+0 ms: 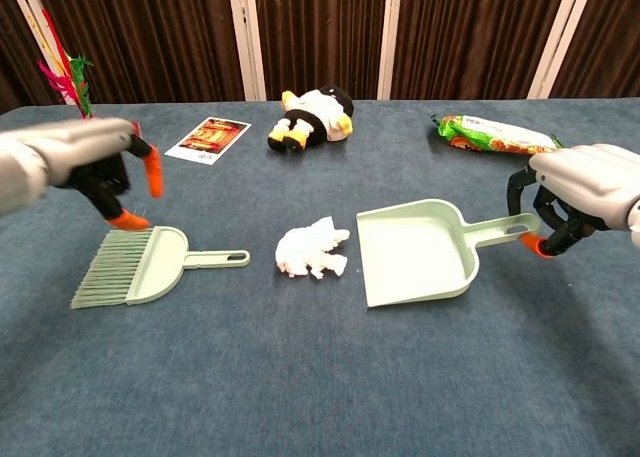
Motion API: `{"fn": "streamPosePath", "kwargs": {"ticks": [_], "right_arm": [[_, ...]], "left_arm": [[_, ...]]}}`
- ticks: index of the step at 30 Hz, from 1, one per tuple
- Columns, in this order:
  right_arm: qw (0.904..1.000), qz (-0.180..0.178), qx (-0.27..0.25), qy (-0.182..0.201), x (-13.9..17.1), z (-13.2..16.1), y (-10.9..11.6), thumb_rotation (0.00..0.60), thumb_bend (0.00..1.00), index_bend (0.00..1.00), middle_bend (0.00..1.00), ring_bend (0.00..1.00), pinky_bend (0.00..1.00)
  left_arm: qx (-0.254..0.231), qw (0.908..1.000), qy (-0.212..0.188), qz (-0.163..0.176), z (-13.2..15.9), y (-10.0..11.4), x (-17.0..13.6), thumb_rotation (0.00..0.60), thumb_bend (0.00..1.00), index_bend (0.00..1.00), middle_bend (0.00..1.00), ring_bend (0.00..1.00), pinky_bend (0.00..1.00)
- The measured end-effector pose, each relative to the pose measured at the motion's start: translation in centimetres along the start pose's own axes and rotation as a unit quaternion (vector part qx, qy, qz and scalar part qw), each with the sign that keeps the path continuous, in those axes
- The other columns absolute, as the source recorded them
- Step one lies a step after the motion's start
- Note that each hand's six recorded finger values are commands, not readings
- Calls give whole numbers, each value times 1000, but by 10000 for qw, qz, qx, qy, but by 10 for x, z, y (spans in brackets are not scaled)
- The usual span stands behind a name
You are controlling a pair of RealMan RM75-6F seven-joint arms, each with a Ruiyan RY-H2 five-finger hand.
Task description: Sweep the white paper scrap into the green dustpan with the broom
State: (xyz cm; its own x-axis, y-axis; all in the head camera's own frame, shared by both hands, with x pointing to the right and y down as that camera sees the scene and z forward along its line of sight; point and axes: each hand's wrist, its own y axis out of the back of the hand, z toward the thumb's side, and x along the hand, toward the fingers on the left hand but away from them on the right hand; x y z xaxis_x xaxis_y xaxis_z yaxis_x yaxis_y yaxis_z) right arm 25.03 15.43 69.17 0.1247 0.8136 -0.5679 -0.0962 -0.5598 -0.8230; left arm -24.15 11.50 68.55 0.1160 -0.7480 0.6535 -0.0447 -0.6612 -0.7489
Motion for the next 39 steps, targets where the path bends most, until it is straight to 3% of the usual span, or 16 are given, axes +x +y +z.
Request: {"fn": "streamPosePath", "kwargs": {"ticks": [10,28,39], "right_arm": [[10000,-40,12,27,3,-2,7,600,470,662,807,820,724],[10000,-7,79,23,5,-4,2,600,473,662,808,820,724],[9999,11,155,68,5,-3,1,600,480,662,808,820,724]], "left_arm": [[-68,9996,54,-258,33,-23,11,600,357,464,990,936,942],[-122,9985,181,-507,43,-49,15,600,393,470,992,937,945],[-261,9976,277,-575,44,-60,20,600,569,712,1000,975,993]]}}
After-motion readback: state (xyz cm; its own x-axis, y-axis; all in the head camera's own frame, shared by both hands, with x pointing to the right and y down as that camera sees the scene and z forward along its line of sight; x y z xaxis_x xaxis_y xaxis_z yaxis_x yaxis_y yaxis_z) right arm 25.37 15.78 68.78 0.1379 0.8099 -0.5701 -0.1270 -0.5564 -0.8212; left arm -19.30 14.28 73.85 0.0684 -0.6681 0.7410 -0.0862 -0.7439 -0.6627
